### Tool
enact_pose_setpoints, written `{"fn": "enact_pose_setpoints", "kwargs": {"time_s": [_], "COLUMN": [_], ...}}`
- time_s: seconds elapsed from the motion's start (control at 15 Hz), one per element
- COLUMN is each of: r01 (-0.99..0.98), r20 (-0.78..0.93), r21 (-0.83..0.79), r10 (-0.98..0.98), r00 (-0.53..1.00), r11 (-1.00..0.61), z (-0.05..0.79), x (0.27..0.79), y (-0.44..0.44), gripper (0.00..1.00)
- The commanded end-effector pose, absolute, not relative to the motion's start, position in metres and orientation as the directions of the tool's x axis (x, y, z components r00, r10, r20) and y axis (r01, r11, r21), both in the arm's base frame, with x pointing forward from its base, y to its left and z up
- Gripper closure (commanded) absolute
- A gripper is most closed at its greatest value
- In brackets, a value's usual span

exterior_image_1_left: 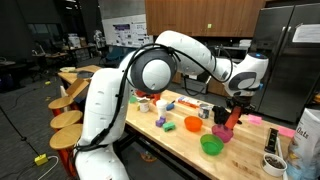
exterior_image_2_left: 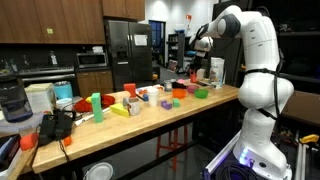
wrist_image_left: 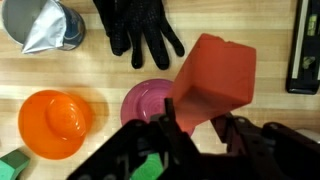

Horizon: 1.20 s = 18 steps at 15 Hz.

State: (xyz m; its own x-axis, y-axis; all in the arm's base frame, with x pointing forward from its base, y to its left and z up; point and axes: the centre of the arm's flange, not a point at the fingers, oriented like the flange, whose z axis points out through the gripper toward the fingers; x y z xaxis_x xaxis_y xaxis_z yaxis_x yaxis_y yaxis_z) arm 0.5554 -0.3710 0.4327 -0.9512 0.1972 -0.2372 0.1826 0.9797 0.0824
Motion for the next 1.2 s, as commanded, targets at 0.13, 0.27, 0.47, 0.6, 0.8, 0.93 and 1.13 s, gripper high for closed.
{"fn": "enact_pose_setpoints", "kwargs": {"time_s": [0.13, 0.27, 0.47, 0.6, 0.8, 0.93, 1.13], "r01": [0.2, 0.201, 0.184, 0.168, 0.149, 0.132, 0.105], "r20": [-0.203, -0.194, -0.176, -0.17, -0.155, -0.146, -0.128], "r21": [0.091, 0.095, 0.108, 0.118, 0.129, 0.14, 0.157], "r10": [0.215, 0.216, 0.201, 0.187, 0.169, 0.152, 0.126], "r00": [-0.955, -0.957, -0.964, -0.968, -0.973, -0.978, -0.984], "r11": [0.976, 0.975, 0.977, 0.979, 0.98, 0.981, 0.982], "z": [0.421, 0.417, 0.409, 0.406, 0.402, 0.4, 0.396], "x": [0.564, 0.565, 0.567, 0.569, 0.572, 0.575, 0.578], "y": [-0.373, -0.372, -0.371, -0.37, -0.367, -0.364, -0.36], "gripper": [0.84, 0.84, 0.84, 0.84, 0.84, 0.84, 0.84]}}
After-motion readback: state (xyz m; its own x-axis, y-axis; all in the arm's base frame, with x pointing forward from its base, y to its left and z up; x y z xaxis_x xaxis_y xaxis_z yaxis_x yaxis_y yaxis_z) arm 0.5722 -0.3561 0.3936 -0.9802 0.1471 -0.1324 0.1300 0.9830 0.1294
